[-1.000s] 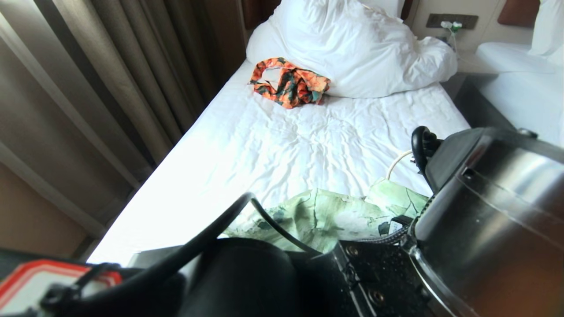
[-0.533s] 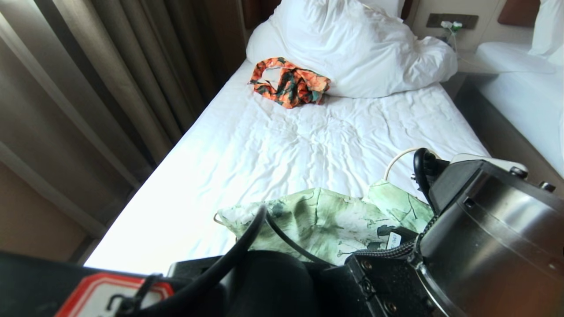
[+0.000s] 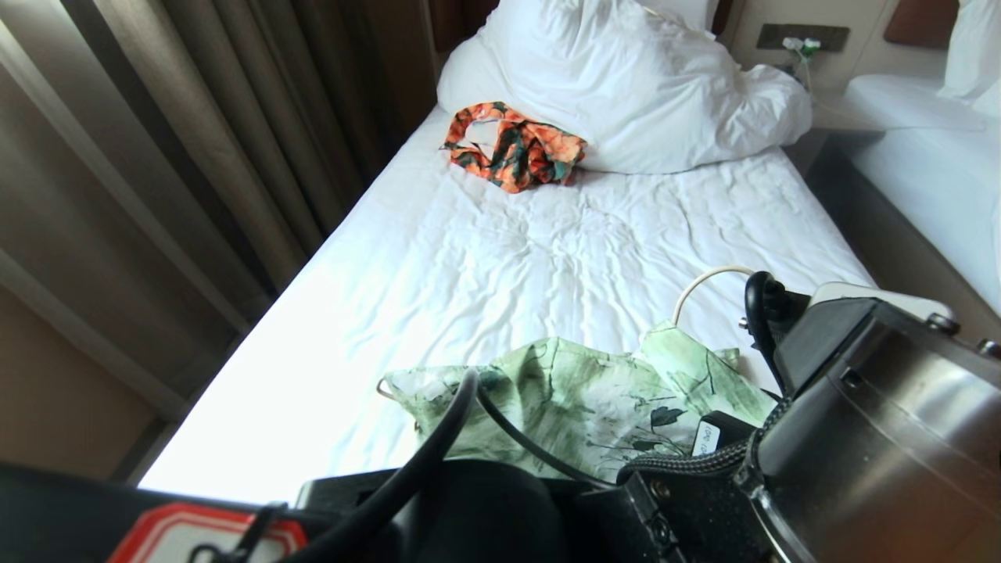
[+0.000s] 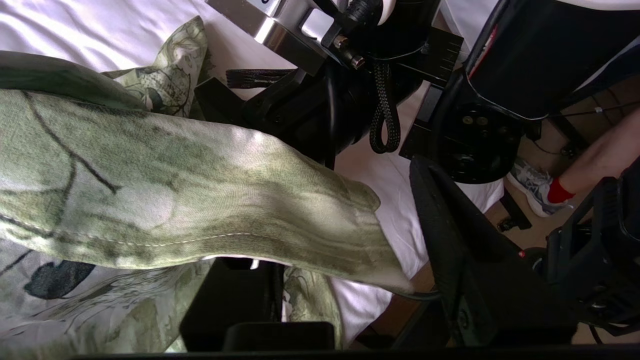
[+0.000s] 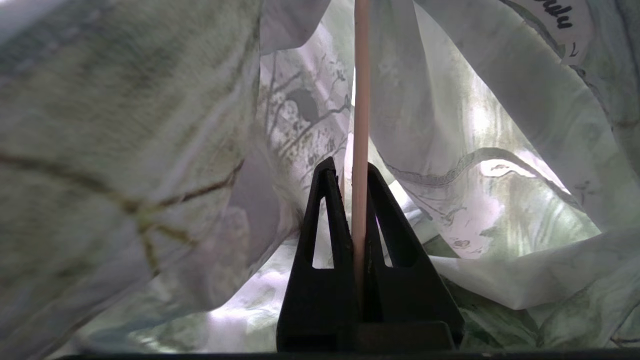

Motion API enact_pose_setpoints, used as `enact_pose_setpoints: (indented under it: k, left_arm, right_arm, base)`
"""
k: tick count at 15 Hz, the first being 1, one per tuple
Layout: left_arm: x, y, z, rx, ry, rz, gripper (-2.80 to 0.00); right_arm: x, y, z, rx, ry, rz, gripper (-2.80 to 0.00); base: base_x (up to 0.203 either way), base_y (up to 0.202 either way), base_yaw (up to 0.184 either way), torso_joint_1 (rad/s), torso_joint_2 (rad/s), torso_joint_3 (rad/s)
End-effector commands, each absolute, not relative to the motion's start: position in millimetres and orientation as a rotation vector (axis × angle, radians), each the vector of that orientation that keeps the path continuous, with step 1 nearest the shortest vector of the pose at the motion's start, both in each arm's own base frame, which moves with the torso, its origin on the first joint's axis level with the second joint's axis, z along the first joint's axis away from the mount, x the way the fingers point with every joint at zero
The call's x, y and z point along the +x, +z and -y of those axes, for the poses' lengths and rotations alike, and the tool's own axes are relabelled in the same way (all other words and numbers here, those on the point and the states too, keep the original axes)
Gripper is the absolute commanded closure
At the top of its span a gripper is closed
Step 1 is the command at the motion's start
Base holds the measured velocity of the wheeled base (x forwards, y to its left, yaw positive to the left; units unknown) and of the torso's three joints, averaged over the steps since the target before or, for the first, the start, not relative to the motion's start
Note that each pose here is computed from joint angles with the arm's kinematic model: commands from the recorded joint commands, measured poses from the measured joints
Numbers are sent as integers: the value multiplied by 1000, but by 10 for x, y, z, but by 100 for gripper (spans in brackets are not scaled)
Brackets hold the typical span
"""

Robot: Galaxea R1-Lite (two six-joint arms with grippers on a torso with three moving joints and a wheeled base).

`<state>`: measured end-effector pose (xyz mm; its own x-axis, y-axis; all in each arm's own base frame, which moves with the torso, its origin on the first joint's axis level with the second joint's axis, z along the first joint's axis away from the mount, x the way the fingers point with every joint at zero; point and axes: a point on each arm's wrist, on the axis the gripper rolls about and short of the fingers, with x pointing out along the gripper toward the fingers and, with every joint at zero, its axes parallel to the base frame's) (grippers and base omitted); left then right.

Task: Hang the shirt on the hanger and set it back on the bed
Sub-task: Hook one side of the shirt onto the hanger

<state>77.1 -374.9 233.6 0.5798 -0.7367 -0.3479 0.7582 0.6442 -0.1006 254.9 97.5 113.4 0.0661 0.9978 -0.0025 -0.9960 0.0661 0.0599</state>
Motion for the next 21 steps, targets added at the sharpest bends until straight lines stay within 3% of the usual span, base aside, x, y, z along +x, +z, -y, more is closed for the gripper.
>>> enact_pose_setpoints:
  k: [1,7,11,15,16,21]
  left_arm:
    - [745,2374,3713,52,-878,-374,-280]
    - [687,2637,3436,22,-886,-331,-280]
    - [827,3000,2708,-16,-814,-241,-280]
    - [1215,3166,1966,-46,-579,-165,-280]
    - [1224,3199,1797,-46,-540,-154,0]
    - [926,3410,1177,-4,-498,-133,0]
  right_arm:
    - [2563,1111,-981,45,1511,-44,0]
    - [2599,1092,-938,45,1491,-42,0]
    - [2601,1135,-942,36,1490,-24,0]
    - [2572,1394,-998,37,1511,32,0]
    - [2549,1490,-1033,49,1514,45,0]
    - [2458,1713,-1308,116,1582,49,0]
  base:
    - [0,0,0,0,0,0]
    - [0,0,0,0,0,0]
    - [0,0,0,0,0,0]
    - [0,0,0,0,0,0]
    - [0,0,0,0,0,0]
    - [0,0,0,0,0,0]
